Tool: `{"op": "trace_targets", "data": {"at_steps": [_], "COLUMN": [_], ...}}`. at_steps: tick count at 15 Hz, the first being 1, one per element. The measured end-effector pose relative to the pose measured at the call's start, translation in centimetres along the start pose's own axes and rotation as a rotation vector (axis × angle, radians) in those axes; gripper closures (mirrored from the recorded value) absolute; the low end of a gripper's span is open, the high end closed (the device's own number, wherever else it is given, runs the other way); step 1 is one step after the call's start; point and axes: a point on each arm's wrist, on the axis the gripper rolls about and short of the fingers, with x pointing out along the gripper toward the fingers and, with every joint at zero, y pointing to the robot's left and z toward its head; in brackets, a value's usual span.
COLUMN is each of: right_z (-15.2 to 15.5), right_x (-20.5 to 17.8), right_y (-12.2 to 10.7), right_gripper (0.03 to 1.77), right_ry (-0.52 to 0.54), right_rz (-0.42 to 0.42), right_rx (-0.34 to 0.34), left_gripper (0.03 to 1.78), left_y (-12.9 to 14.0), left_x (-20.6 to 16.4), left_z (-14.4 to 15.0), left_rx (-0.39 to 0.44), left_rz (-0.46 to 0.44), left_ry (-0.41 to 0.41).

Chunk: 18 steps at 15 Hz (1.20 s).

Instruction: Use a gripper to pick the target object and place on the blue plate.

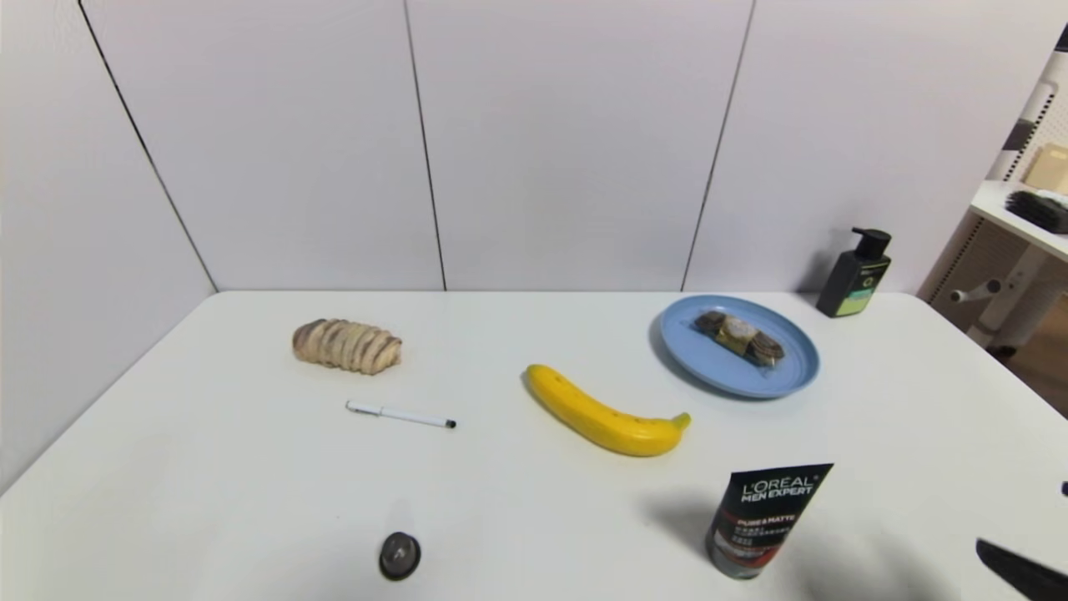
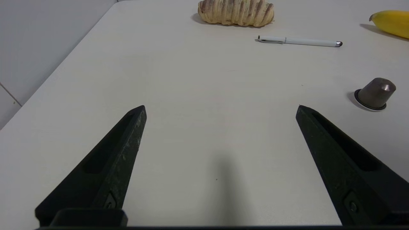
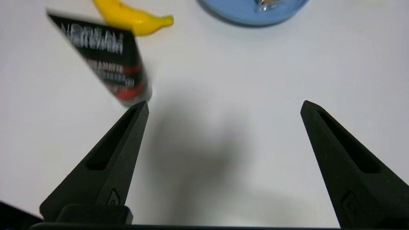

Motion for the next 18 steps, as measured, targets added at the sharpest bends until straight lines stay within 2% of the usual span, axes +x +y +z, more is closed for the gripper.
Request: {"op": "trace_targets", "data": {"at_steps": [3,6,9,12,18], "right_z": [-6.4,-9.2,-10.7,-11.0,-11.1], "right_x": [-0.8,-1.4,-2.3,-2.6,-2.8], "right_y": [1.0,1.4,1.8,1.9,2.0], "right_gripper": [0.13,0.12,0.11,0.11,0.11], "right_ry": [-0.098,-0.172,-0.23,-0.28,-0.302], "right_rz": [-0.058,-0.188,-0.243,-0.26,-0.271], "right_rx": [-0.009,0.015,0.054,0.105,0.112], "left_gripper": [0.12,0.12,0.12,0.12,0.12], "left_y": [0.0,0.0,0.0,0.0,0.0], "left_x": [0.0,0.0,0.0,0.0,0.0], "left_z": [0.0,0.0,0.0,0.0,0.0], "left_rx": [0.0,0.0,0.0,0.0,0.0], "left_rz": [0.0,-0.001,0.0,0.0,-0.001], "left_ry": [0.0,0.0,0.0,0.0,0.0]}}
